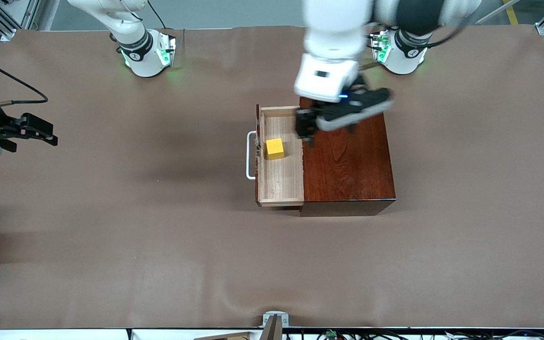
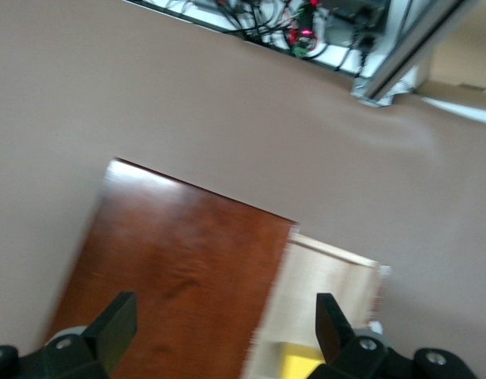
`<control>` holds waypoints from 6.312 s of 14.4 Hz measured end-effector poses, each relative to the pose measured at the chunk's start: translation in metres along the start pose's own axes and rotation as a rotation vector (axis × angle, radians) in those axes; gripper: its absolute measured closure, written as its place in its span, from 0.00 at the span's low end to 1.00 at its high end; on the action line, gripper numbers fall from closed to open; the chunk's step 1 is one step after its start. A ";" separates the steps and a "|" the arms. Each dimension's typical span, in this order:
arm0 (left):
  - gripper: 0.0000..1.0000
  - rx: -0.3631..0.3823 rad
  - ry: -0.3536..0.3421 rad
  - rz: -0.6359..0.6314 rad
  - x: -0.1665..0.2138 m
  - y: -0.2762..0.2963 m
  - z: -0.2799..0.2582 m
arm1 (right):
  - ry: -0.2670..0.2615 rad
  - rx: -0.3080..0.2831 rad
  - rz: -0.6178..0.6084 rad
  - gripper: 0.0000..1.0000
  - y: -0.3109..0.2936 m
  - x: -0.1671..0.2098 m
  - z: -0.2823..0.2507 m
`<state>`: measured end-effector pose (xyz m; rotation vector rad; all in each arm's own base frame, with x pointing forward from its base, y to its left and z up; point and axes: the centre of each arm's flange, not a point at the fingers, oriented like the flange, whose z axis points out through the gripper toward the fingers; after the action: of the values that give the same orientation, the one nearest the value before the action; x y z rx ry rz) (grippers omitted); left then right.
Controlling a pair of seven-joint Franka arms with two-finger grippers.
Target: Open drawer, take yellow block, close drawer
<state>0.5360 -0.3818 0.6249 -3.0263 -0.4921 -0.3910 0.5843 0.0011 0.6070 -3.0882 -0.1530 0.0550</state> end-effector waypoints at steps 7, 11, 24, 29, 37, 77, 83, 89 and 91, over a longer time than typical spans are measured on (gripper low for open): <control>0.00 0.094 -0.123 0.091 0.106 -0.166 0.001 | -0.027 0.008 0.380 0.00 -0.079 0.001 0.005; 0.00 0.105 -0.150 0.167 0.120 -0.225 -0.001 | -0.065 0.091 0.499 0.00 -0.106 0.000 0.008; 0.00 0.003 -0.206 0.224 0.100 -0.318 -0.023 | -0.150 0.091 0.987 0.00 -0.276 -0.015 0.046; 0.00 -0.008 -0.195 0.264 0.095 -0.304 -0.030 | -0.161 0.072 1.137 0.00 -0.346 -0.022 0.082; 0.00 -0.003 -0.207 0.310 0.083 -0.285 -0.027 | -0.173 0.022 1.322 0.00 -0.427 -0.033 0.151; 0.00 0.016 -0.238 0.312 0.078 -0.284 -0.015 | -0.022 -0.041 1.379 0.44 -0.513 -0.033 0.283; 0.00 0.018 -0.235 0.334 0.052 -0.241 -0.020 | -0.032 -0.073 1.311 0.44 -0.490 -0.008 0.230; 0.00 0.021 -0.247 0.303 0.026 -0.185 -0.011 | -0.043 -0.070 1.185 0.44 -0.424 0.027 0.180; 0.00 0.023 -0.262 0.279 0.015 -0.160 -0.003 | -0.048 -0.071 1.125 0.44 -0.403 0.037 0.176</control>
<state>0.4980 -0.2257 0.6332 -3.0746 -0.0777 0.0271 0.5746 0.4137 0.4510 -2.7758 1.5610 0.1576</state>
